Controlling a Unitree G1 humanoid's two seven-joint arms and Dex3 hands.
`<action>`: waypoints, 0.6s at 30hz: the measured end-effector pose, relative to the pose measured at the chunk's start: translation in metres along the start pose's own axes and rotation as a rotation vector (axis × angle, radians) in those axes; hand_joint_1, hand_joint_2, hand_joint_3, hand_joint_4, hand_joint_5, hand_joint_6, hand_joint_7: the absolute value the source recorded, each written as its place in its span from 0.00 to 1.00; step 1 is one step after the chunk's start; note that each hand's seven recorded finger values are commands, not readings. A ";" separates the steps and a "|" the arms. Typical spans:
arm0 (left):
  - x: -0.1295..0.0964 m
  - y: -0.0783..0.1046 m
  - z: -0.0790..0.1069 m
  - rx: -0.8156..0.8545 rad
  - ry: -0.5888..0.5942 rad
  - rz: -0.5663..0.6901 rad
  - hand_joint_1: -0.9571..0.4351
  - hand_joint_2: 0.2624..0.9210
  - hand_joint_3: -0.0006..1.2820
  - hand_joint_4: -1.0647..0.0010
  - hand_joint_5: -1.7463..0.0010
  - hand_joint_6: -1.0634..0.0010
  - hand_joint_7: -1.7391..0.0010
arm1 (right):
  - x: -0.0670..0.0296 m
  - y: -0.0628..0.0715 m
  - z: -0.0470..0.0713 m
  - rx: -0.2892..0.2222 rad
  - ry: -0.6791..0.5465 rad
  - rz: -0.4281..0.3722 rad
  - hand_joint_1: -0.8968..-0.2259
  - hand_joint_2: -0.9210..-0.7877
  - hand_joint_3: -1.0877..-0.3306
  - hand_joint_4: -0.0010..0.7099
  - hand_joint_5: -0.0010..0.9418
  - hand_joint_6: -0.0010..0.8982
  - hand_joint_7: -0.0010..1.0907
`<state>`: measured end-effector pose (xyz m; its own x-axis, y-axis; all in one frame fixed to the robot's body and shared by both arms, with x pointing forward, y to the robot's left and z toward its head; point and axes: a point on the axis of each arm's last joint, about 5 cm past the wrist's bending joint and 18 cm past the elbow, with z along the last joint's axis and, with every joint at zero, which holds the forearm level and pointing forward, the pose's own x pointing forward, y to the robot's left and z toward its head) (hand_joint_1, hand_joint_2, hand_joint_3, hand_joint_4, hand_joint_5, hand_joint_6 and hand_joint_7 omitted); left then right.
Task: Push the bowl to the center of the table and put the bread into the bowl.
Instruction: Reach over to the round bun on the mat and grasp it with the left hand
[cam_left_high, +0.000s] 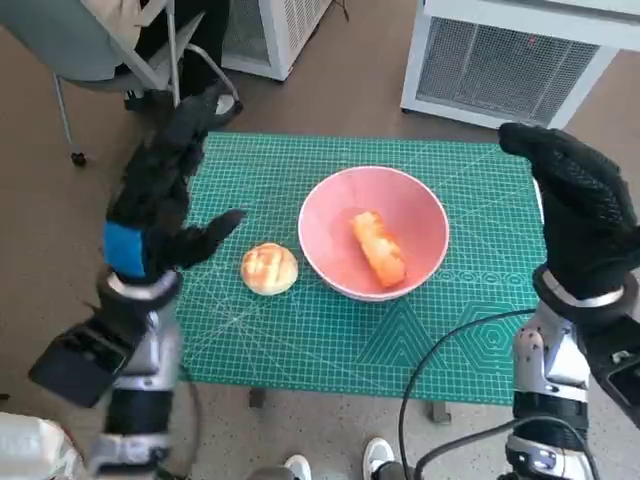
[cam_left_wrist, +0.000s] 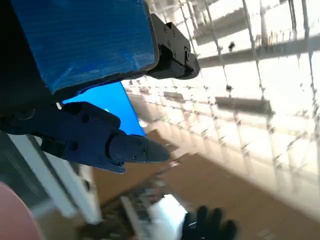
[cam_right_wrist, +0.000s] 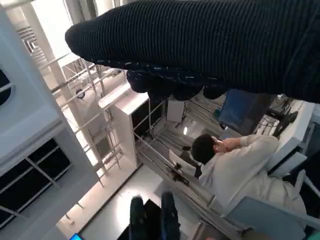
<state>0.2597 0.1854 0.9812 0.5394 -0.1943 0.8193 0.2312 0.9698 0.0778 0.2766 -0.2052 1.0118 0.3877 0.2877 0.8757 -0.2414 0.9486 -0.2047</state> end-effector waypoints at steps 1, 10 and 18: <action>-0.002 -0.002 -0.001 -0.017 0.002 0.006 0.34 1.00 0.21 0.72 1.00 0.60 0.96 | 0.0007 0.000 0.000 0.000 -0.001 0.001 0.47 0.00 0.37 0.34 0.00 0.00 0.53; -0.003 -0.005 -0.002 -0.041 -0.001 -0.022 0.33 1.00 0.22 0.70 0.99 0.60 0.97 | 0.0057 0.001 0.000 -0.008 -0.009 0.014 0.46 0.00 0.37 0.34 0.00 0.00 0.53; -0.003 -0.005 -0.002 -0.040 0.000 -0.041 0.32 1.00 0.22 0.71 1.00 0.60 0.98 | 0.0063 0.002 -0.001 -0.011 -0.005 0.019 0.46 0.00 0.37 0.35 0.01 0.00 0.52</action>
<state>0.2585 0.1812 0.9769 0.5290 -0.2341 0.8157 0.2858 0.9542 0.0885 0.2794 -0.2017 1.0166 0.3783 0.3048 0.8740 -0.2385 0.9444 -0.2261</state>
